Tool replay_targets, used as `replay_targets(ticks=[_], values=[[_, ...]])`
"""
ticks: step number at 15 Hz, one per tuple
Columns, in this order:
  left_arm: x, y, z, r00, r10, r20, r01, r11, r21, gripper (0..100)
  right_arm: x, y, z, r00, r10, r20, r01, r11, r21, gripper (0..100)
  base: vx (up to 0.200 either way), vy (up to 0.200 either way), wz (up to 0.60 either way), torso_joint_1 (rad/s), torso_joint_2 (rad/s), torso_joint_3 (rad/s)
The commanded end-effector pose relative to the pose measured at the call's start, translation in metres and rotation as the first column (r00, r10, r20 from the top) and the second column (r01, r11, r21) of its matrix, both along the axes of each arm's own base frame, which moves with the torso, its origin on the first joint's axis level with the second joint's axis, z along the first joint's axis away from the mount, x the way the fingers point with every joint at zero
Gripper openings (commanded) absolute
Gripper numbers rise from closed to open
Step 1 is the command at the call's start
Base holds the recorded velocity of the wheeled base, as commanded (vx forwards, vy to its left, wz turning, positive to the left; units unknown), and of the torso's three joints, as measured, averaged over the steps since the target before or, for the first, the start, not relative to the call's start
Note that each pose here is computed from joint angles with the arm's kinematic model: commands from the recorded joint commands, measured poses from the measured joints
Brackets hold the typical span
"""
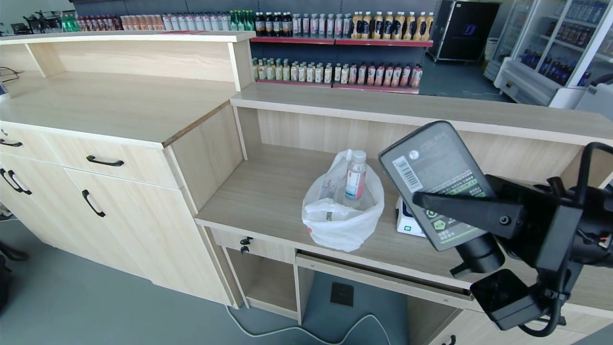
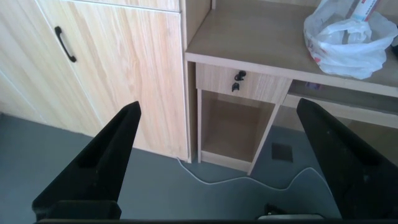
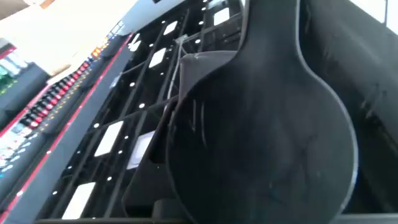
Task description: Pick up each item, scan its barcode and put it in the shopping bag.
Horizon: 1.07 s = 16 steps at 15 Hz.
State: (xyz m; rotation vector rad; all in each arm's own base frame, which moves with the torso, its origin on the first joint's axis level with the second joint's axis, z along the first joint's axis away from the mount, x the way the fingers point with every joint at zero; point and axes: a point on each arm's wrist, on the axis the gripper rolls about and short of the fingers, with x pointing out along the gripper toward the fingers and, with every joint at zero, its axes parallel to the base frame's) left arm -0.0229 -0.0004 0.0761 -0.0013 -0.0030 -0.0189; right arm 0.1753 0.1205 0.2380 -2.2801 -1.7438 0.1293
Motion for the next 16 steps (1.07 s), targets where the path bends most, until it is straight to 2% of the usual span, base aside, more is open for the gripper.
replay_targets(ticks=[1, 4, 8, 11, 16], values=[[0.000, 0.000, 0.000, 1.000, 0.001, 0.000, -0.001, 1.000, 0.000, 100, -0.015, 0.011, -0.004, 0.995, 0.093, 0.020, -0.093, 0.996, -0.014, 0, 0.000, 0.000, 0.00, 0.000, 0.00, 0.000], [0.000, 0.000, 0.000, 1.000, 0.001, 0.000, -0.001, 1.000, 0.000, 100, -0.021, 0.014, -0.002, 0.990, 0.135, 0.032, -0.135, 0.991, -0.014, 0, 0.000, 0.000, 0.00, 0.000, 0.00, 0.000], [0.000, 0.000, 0.000, 1.000, 0.001, 0.000, -0.001, 1.000, 0.000, 100, -0.032, 0.002, 0.001, 0.988, 0.153, 0.024, -0.153, 0.988, -0.025, 0, 0.000, 0.000, 0.00, 0.000, 0.00, 0.000], [0.000, 0.000, 0.000, 1.000, 0.001, 0.000, -0.001, 1.000, 0.000, 100, -0.038, -0.003, 0.002, 0.982, 0.188, -0.031, -0.189, 0.981, -0.030, 0, 0.000, 0.000, 0.00, 0.000, 0.00, 0.000], [0.000, 0.000, 0.000, 1.000, 0.001, 0.000, -0.001, 1.000, 0.001, 100, -0.046, -0.014, 0.011, 0.973, 0.205, -0.103, -0.205, 0.979, 0.014, 0, 0.000, 0.000, 0.00, 0.000, 0.00, 0.000]])
